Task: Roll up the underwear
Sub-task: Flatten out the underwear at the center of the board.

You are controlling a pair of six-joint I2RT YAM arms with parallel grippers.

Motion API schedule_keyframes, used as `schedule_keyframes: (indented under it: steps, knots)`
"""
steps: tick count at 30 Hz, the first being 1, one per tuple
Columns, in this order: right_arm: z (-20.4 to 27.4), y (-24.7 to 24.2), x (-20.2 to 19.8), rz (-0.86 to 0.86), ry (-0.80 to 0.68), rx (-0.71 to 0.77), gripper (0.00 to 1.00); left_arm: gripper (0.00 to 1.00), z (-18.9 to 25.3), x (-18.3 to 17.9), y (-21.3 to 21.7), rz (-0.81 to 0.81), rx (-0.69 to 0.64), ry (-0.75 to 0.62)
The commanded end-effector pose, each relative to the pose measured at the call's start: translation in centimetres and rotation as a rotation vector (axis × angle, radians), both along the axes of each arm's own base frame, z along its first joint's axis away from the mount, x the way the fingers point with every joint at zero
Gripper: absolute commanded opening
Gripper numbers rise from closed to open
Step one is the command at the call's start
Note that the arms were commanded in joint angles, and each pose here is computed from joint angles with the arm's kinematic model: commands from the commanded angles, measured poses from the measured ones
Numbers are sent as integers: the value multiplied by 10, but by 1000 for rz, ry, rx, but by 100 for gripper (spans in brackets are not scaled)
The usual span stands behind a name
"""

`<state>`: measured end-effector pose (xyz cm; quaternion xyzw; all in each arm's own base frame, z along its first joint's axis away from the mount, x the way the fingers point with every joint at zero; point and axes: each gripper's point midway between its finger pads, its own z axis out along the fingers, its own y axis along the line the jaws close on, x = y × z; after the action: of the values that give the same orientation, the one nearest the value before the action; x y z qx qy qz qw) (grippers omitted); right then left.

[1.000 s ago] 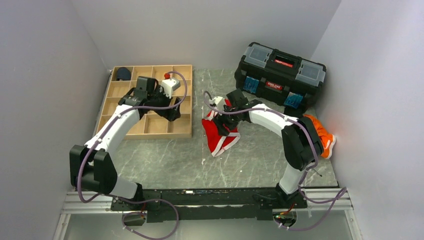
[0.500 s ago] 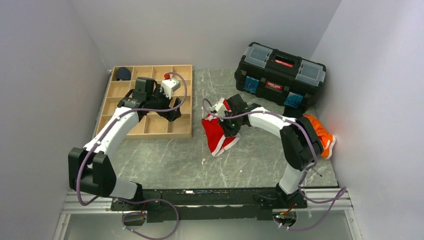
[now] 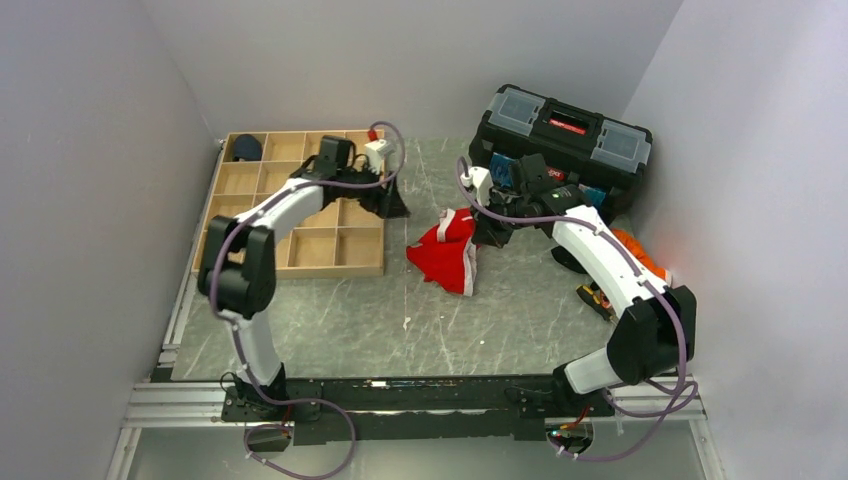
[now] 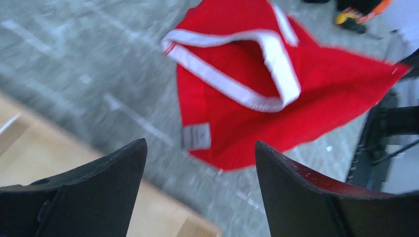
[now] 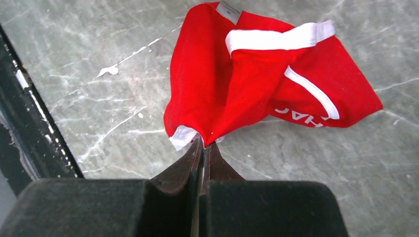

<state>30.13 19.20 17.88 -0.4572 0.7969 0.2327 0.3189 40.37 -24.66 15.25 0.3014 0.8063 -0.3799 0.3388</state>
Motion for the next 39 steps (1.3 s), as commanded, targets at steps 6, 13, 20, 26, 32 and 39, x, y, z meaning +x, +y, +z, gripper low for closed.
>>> schedule_keyframes:
  steps: [6, 13, 20, 26, 32, 39]
  knots:
    - [-9, -13, -22, 16, 77, 27, 0, 83, 13, -26, -107, -237, -247, 159]
    - [-16, -16, -26, 10, 100, 32, 0, 82, -25, -50, -130, -282, -202, 241]
    - [-12, -17, -24, -8, 85, 38, 0, 74, -48, -61, -134, -283, -159, 302]
    - [-6, -19, -15, -34, 59, 35, 0, 37, -31, -80, -141, -385, -249, 347]
    - [21, -27, -3, -70, -27, 6, 0, 0, 25, -81, -135, -449, -251, 264]
    - [88, -43, 20, -141, -211, -50, 0, 0, 141, -57, -96, -341, -222, 27]
